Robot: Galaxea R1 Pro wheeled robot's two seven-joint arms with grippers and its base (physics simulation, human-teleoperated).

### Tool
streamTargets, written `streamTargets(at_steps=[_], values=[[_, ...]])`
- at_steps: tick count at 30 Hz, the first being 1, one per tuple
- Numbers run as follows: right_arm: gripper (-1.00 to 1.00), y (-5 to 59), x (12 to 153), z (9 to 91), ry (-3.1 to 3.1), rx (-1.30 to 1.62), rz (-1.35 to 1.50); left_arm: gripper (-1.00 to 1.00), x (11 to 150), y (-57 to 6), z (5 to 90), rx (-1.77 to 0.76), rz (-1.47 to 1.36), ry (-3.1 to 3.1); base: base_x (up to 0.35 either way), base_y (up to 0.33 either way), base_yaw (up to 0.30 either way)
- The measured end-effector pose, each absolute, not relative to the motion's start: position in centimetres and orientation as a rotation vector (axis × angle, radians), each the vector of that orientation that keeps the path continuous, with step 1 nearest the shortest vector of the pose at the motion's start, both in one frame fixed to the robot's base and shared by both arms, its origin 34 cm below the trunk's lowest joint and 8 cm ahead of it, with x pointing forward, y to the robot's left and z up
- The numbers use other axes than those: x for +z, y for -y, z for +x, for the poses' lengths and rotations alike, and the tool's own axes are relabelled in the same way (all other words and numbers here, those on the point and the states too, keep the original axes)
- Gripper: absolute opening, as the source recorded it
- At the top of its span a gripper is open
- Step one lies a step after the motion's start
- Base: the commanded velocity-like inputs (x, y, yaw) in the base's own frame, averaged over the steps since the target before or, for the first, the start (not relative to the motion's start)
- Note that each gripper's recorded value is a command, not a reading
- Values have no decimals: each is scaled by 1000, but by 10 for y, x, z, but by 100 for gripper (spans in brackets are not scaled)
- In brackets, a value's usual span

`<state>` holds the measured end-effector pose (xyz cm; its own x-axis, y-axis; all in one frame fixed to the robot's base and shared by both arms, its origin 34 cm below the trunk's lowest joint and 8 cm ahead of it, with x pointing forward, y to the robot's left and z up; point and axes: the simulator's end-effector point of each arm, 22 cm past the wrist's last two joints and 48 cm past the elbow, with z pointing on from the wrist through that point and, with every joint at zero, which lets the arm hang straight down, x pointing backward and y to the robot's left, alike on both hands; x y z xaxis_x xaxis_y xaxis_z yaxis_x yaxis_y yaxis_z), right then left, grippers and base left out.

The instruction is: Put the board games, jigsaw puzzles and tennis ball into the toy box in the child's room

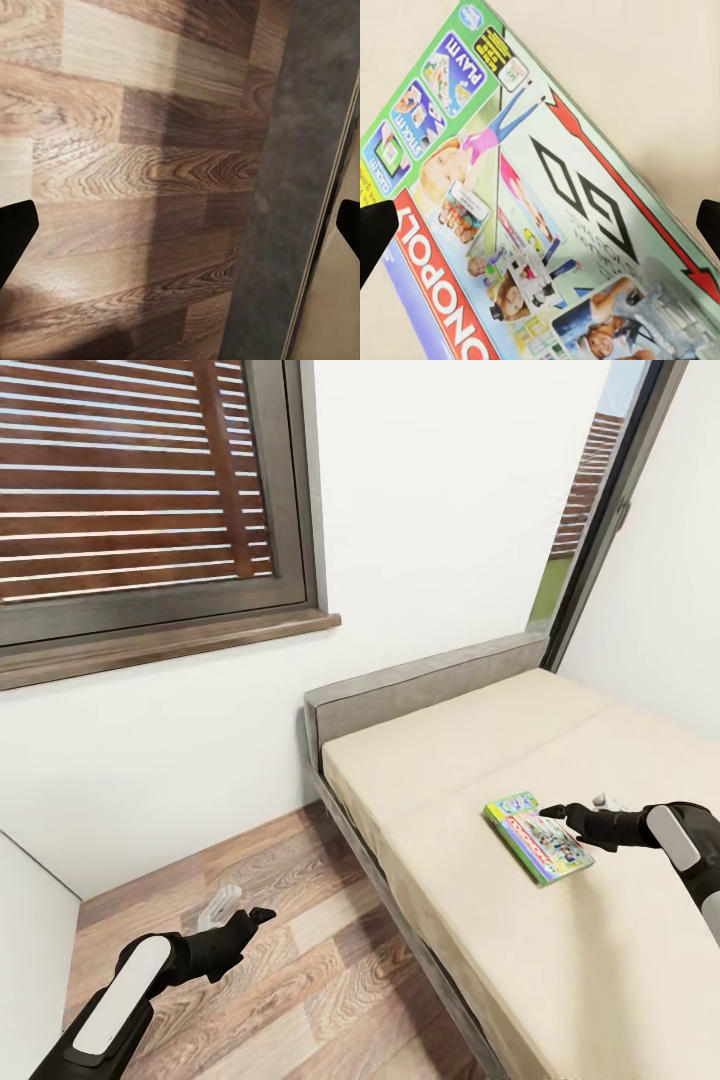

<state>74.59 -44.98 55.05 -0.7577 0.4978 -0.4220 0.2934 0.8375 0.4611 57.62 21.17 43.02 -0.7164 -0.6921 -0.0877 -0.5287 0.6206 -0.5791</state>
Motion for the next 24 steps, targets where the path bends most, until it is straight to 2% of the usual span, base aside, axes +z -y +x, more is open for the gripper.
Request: streamTargets(at_steps=[24], values=[[100,435,555,748,-2444,601,542,100,426,-212,575,-766,-987,-2544,0,0,0]])
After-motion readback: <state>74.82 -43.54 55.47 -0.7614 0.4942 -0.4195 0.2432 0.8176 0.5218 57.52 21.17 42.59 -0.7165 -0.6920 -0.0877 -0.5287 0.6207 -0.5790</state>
